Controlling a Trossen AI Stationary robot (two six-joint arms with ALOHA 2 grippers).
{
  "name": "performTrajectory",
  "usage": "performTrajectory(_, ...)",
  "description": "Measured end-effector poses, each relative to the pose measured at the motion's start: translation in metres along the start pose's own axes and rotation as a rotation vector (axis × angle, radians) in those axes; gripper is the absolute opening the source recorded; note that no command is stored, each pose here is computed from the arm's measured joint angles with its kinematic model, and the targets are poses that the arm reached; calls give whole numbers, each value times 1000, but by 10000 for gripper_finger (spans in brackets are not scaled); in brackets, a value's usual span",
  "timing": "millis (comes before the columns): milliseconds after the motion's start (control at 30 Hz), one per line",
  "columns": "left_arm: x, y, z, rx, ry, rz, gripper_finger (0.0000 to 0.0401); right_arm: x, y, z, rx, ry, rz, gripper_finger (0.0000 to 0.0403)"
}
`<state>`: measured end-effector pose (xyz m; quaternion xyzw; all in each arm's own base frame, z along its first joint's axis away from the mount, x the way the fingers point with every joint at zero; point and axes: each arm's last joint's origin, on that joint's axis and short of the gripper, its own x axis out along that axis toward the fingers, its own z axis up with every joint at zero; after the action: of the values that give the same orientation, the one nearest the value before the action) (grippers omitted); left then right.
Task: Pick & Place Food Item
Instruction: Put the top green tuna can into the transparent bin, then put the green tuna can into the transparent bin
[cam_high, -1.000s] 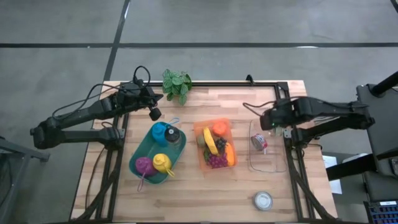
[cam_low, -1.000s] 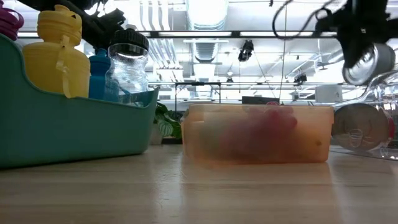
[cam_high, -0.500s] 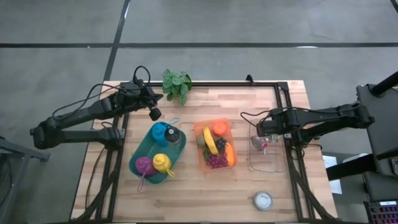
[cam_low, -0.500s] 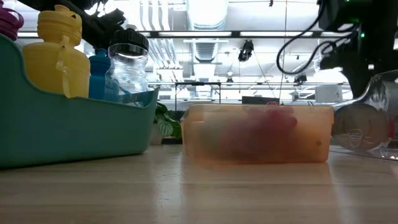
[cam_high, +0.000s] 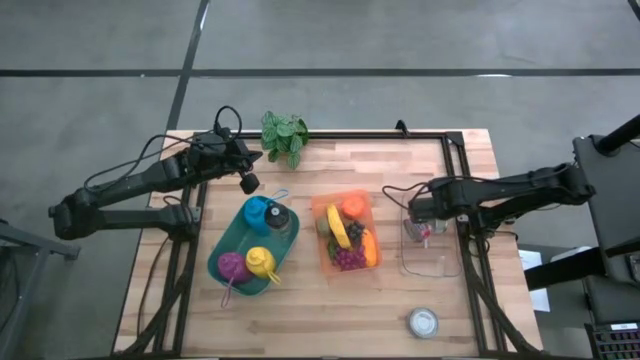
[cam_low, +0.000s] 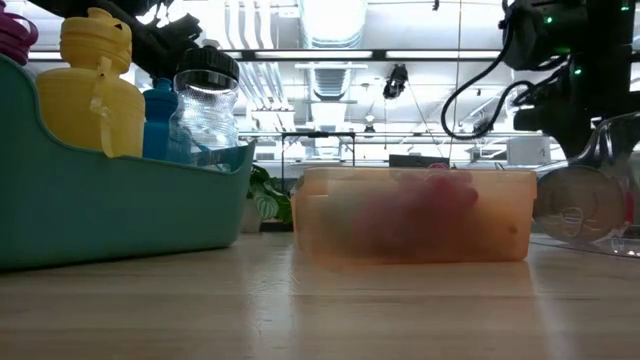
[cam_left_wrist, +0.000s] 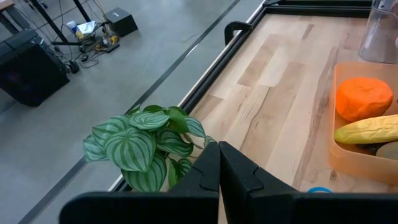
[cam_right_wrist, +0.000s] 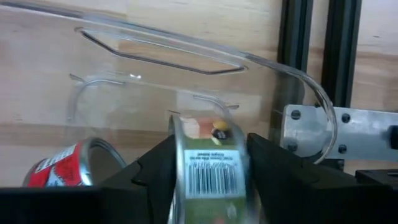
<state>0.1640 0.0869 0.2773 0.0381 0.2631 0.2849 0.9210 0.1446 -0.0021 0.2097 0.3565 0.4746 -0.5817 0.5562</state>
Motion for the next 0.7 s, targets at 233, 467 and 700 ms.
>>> performTrajectory(233,0,0,0,0,0,0,2,3,5,-1,-5,2,-14,219)
performTrajectory(467,0,0,0,0,0,0,2,2,7,-1,1,3,4,221)
performTrajectory(700,0,0,0,0,0,0,2,2,7,-1,25,4,10,222)
